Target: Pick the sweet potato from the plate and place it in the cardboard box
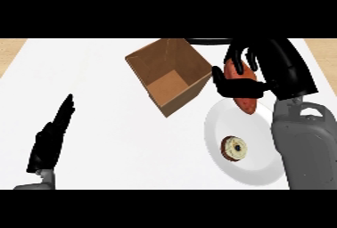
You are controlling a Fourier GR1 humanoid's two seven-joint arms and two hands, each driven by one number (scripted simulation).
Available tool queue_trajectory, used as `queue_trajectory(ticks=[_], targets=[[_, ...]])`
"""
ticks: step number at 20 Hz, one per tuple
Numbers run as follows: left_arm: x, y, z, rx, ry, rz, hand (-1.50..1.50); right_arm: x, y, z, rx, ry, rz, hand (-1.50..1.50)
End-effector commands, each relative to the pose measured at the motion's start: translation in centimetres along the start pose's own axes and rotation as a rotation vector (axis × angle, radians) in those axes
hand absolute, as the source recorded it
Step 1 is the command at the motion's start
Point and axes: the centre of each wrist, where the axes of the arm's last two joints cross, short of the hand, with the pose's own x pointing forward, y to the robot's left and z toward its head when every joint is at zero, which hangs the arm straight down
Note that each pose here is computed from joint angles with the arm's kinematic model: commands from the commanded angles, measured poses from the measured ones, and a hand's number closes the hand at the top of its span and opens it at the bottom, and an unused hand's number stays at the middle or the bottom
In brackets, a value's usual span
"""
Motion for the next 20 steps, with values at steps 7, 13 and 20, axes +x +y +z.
queue_trajectory(ticks=[7, 13, 20], targets=[[0.7, -0.9, 0.1, -0.006, -0.023, -0.001, 0.00, 5.3, 6.5, -6.2, 0.088, 0.063, 0.016, 1.50], [-0.6, 0.1, 0.0, -0.021, -0.015, -0.006, 0.00, 3.6, 9.6, -9.8, 0.167, 0.116, 0.047, 1.50], [1.0, 0.2, 0.3, -0.031, -0.028, -0.016, 0.00, 0.7, 13.8, -10.1, 0.195, 0.284, 0.025, -1.50]])
